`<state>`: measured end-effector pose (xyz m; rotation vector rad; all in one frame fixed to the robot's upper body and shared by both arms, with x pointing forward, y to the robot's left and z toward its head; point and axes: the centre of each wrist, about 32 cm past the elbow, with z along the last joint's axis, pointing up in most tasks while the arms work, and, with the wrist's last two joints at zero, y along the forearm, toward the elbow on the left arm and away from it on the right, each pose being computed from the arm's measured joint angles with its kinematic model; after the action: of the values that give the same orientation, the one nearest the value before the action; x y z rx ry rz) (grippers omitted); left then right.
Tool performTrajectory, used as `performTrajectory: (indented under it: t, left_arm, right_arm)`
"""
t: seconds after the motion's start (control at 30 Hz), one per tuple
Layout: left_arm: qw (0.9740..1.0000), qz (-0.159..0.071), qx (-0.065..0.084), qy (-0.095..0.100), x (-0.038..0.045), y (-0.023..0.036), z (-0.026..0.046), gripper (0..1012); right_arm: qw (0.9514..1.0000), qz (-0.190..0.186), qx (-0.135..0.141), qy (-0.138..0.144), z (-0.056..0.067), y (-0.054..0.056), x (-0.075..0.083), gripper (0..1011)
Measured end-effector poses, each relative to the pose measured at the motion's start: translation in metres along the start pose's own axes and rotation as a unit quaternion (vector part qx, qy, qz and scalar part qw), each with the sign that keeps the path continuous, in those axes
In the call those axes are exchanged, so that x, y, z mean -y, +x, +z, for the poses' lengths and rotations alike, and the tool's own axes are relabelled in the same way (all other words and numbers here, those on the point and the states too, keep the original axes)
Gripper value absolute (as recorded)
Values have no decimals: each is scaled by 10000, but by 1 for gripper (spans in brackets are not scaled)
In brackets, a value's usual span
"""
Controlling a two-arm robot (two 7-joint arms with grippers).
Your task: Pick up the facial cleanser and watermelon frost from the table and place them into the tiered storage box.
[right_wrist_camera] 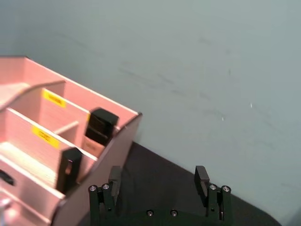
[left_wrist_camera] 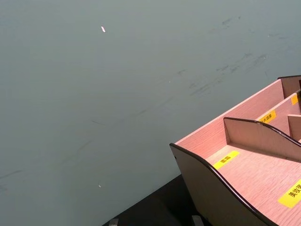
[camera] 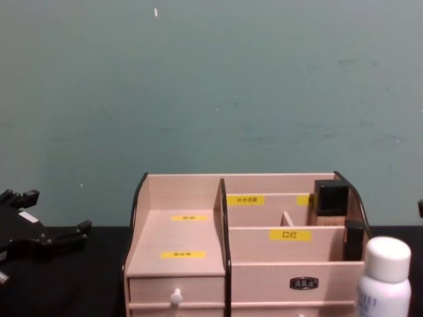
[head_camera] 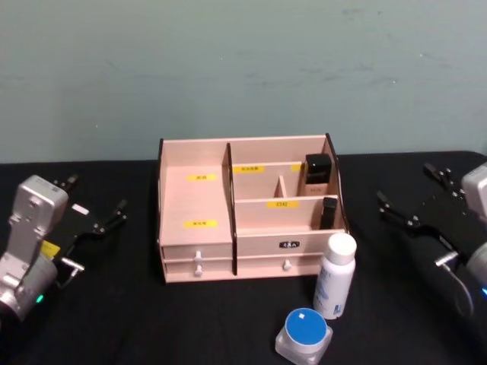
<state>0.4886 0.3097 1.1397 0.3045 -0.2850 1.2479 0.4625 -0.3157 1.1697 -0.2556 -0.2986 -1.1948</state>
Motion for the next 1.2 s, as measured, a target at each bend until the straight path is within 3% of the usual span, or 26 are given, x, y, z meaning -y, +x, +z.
performTrajectory:
  t: [0.27,0.47,0.8,1.2]
  left_arm:
    - [10000,0,0,0,0,0,0,1010]
    - [10000,0,0,0,0,0,0,1010]
    - [10000,0,0,0,0,0,0,1010]
    - [10000,0,0,0,0,0,0,1010]
  right_arm:
    - [9992,250,-35,297,243,-40,318,1002]
    - [9981,488,-80,373,344,-126,535,1002]
    - [9943,945,-355,351,356,-252,787,1002]
    - [9893,1281,-642,286,290,-288,865,1002]
